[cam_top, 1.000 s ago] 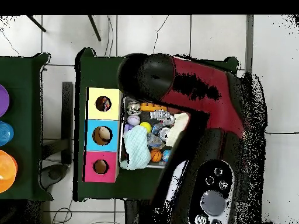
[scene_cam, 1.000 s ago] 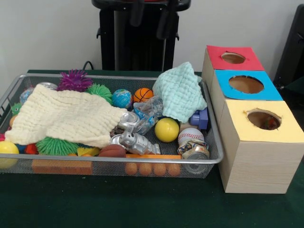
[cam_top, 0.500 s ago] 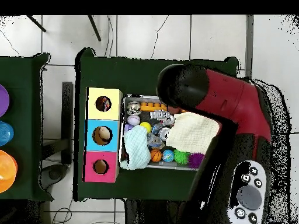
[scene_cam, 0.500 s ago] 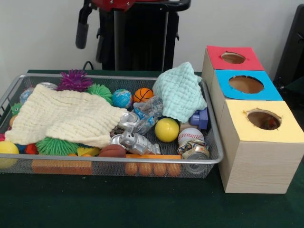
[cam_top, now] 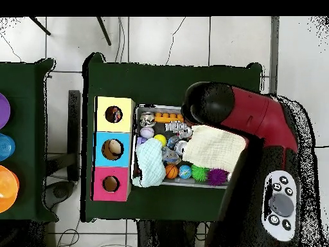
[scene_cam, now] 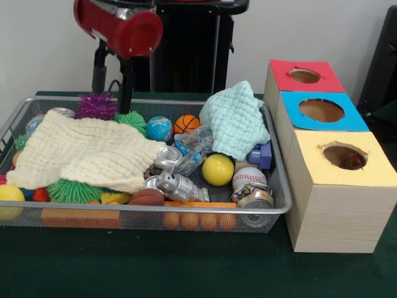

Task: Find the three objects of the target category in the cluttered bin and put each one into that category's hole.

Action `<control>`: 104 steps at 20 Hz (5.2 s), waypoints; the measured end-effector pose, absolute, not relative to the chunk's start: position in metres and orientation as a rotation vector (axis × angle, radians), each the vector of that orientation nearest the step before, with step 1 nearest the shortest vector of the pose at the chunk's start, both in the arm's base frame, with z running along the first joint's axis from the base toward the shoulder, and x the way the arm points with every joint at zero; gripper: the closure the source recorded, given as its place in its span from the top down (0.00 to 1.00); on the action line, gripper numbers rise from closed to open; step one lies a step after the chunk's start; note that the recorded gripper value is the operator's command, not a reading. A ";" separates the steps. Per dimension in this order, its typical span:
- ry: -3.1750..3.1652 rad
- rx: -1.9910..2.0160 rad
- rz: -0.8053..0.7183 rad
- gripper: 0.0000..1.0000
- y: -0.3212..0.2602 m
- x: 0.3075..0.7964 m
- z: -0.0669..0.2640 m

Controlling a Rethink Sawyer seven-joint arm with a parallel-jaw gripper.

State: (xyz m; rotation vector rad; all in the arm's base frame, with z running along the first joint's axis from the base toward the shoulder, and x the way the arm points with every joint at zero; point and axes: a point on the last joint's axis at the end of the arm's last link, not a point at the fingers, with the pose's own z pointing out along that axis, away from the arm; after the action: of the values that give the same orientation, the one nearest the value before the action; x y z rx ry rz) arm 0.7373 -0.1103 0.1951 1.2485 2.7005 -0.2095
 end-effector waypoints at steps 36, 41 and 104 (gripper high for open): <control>2.789 1.151 -0.375 1.00 -0.184 0.678 0.053; 2.810 1.161 -0.344 1.00 -0.180 0.676 0.036; 3.047 0.977 -0.384 0.00 0.009 0.642 0.199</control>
State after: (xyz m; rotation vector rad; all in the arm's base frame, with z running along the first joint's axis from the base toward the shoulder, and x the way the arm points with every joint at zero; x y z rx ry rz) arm 0.6420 0.0088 0.1985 0.9771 3.0471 -0.3837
